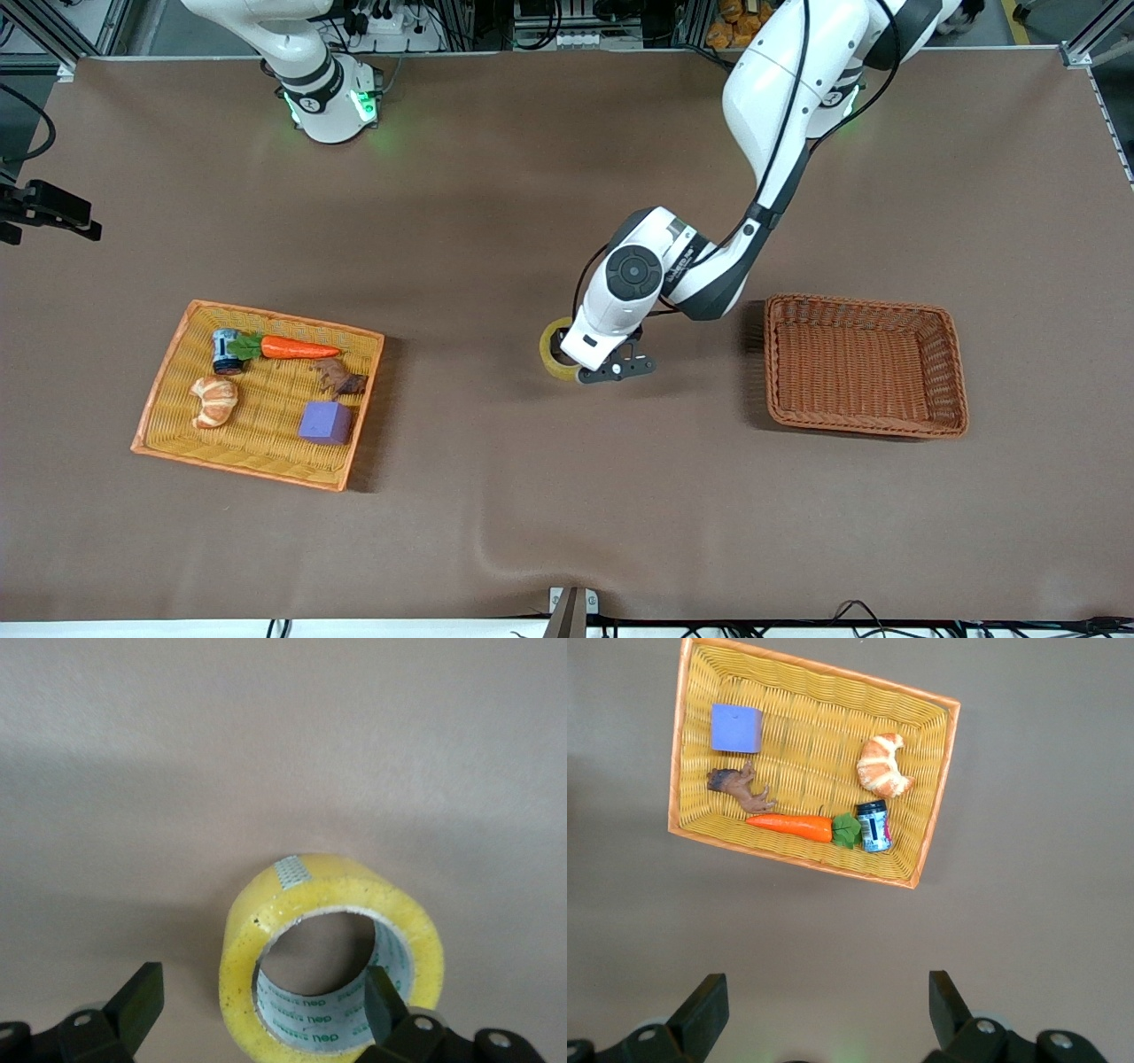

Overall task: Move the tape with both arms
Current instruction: 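Grasp the tape rim with the left gripper while the right gripper withdraws, then carry the tape with the left gripper over the brown basket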

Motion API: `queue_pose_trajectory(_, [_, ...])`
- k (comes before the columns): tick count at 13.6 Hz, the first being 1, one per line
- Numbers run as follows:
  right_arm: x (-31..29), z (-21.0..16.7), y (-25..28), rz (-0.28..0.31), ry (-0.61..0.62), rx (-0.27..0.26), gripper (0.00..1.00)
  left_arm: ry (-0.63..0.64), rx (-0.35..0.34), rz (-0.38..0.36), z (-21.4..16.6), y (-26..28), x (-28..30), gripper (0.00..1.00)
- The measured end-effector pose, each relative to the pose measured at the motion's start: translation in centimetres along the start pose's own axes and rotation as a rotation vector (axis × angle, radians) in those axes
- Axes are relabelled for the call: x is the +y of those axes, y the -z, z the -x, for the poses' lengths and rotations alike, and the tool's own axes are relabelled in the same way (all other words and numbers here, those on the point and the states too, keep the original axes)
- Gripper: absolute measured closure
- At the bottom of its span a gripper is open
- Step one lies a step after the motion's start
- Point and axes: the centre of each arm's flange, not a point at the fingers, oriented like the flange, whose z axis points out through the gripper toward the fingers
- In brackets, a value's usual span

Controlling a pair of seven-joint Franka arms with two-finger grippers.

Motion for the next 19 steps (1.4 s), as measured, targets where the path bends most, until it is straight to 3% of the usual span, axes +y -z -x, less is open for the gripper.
queue_pose_trajectory(5, [0.0, -0.1, 0.1, 0.001, 0.001, 0.008, 0.0, -0.024, -0.009, -0.018, 1.2, -2.5, 0.4, 0.04])
queue_pose_trajectory(7, [-0.1, -0.4, 0.4, -0.003, 0.002, 0.039, 0.0, -0.03, -0.005, -0.012, 1.5, -3.0, 0.7, 0.2])
queue_pose_trajectory(9, [-0.2, -0.6, 0.5, -0.012, 0.002, 0.053, 0.0, -0.034, -0.003, -0.015, 1.5, -3.3, 0.6, 0.46])
queue_pose_trajectory(12, [-0.2, -0.6, 0.5, -0.019, 0.002, 0.058, 0.0, -0.099, 0.047, -0.035, 0.8, -2.8, 0.6, 0.75])
queue_pose_trajectory(15, [-0.4, -0.7, 0.5, -0.039, 0.003, 0.063, 0.0, -0.12, 0.096, -0.025, -2.1, 1.2, -0.4, 0.78])
queue_pose_trajectory(19, [-0.4, -0.7, 0.5, -0.042, 0.002, 0.065, 0.0, -0.178, 0.098, -0.081, -8.5, 15.4, -7.8, 0.78])
